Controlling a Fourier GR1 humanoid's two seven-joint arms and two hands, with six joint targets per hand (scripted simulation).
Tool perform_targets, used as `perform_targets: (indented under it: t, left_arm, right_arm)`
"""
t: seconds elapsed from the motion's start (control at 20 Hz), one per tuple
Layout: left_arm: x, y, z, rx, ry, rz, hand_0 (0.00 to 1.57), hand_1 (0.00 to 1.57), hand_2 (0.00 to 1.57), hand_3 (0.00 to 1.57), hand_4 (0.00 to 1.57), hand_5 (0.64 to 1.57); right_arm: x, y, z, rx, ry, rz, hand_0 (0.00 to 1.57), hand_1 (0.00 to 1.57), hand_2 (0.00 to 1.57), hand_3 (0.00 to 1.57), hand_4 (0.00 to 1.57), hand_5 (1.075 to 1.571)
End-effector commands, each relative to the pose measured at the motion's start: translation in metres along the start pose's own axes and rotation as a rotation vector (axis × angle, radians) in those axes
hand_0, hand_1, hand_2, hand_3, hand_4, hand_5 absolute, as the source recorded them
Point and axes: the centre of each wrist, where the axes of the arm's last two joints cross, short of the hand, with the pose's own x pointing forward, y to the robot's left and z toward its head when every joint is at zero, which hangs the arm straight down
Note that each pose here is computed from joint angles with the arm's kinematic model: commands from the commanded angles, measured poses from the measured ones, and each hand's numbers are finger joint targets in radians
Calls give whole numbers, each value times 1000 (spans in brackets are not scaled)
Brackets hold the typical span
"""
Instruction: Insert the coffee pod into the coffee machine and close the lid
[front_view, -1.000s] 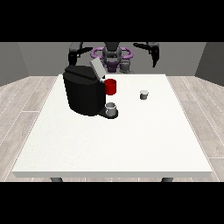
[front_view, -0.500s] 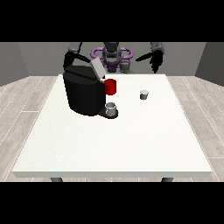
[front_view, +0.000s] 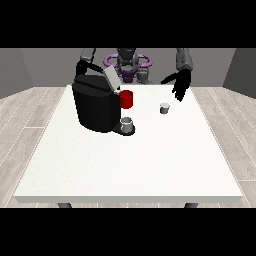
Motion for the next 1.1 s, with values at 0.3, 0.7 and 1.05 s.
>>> perform_targets:
  t: [0.3, 0.7, 1.05]
  left_arm:
    - [-21, 16, -26, -6, 52, -141, 0, 0, 0, 0, 0, 1571]
    - [10, -16, -55, 9, -36, -268, 946, 946, 967, 665, 0, 1571]
    - [19, -18, -70, -10, 3, -454, 941, 941, 1039, 871, 429, 1571]
  right_arm:
    - [24, 12, -21, 31, -23, -35, 0, 0, 0, 0, 0, 1571]
    - [-14, 3, -39, -2, 17, -6, 0, 0, 0, 0, 0, 1571]
    - [-13, 18, -38, 49, 61, 4, 0, 0, 0, 0, 0, 1571]
